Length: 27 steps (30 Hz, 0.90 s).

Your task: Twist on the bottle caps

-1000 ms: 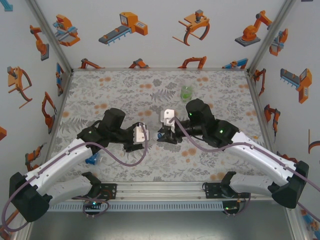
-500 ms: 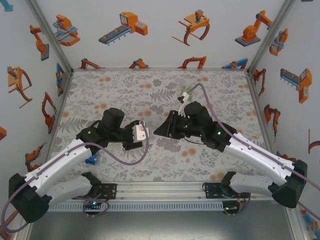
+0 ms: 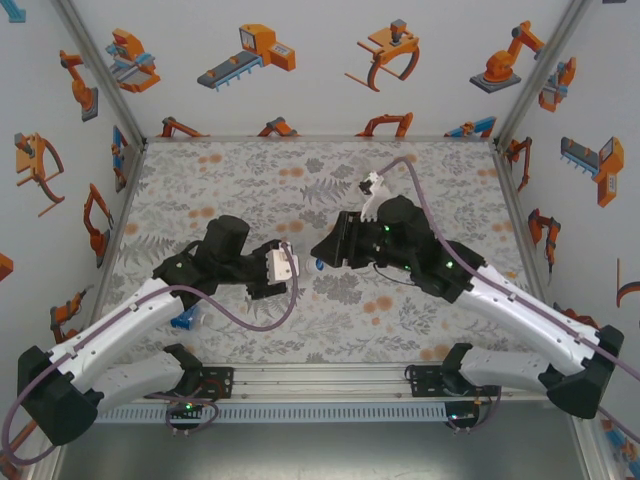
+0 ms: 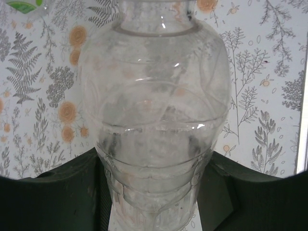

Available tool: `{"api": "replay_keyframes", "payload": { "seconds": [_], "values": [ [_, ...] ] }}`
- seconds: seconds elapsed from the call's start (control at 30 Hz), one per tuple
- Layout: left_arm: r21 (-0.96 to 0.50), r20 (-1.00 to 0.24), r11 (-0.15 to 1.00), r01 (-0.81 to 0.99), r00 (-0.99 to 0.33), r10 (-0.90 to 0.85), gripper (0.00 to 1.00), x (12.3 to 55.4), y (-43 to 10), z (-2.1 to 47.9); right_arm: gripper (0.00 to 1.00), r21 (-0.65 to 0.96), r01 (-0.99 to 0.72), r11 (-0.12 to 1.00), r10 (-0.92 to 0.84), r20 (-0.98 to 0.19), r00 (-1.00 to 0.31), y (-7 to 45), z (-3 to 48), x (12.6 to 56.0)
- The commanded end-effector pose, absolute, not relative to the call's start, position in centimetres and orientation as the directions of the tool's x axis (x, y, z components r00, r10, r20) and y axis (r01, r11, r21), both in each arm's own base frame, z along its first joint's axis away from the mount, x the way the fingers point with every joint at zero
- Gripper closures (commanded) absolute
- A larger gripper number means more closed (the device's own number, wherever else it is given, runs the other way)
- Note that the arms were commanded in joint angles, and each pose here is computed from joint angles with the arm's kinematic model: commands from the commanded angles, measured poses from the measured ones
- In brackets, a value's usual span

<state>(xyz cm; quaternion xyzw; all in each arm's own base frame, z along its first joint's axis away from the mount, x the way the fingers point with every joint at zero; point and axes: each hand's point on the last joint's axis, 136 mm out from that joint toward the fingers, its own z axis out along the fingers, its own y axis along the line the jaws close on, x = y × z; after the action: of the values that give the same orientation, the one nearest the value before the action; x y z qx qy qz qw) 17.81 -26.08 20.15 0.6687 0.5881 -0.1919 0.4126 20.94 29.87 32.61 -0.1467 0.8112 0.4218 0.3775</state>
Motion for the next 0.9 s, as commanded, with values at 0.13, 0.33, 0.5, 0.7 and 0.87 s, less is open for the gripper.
{"api": "replay_keyframes", "payload": {
  "seconds": [0.13, 0.33, 0.5, 0.7, 0.87],
  "values": [
    [0.308, -0.780, -0.044, 0.950, 0.279, 0.560, 1.00, 16.0, -26.8, 21.5, 0.46, -0.115, -0.976, 0.184, -0.278, -0.959, 0.061, 30.3, 36.5, 14.4],
    [0.292, -0.790, -0.081, 0.953, 0.288, 0.541, 1.00, 15.2, -26.9, 21.7, 0.45, -0.347, -0.933, -0.091, -0.347, -0.868, 0.357, 30.3, 35.6, 11.7],
    [0.287, -0.790, -0.087, 0.954, 0.287, 0.541, 1.00, 15.1, -27.0, 21.7, 0.46, -0.351, -0.928, -0.120, -0.322, -0.871, 0.371, 31.5, 34.3, 11.9],
    [0.286, -0.789, -0.089, 0.954, 0.287, 0.543, 1.00, 15.1, -26.9, 21.6, 0.51, -0.327, -0.937, -0.121, -0.319, -0.881, 0.349, 32.1, 32.6, 12.2],
    [0.282, -0.791, -0.091, 0.955, 0.286, 0.540, 1.00, 15.0, -27.0, 21.7, 0.54, -0.317, -0.941, -0.118, -0.315, -0.887, 0.338, 32.5, 32.1, 12.5]
  ]
}}
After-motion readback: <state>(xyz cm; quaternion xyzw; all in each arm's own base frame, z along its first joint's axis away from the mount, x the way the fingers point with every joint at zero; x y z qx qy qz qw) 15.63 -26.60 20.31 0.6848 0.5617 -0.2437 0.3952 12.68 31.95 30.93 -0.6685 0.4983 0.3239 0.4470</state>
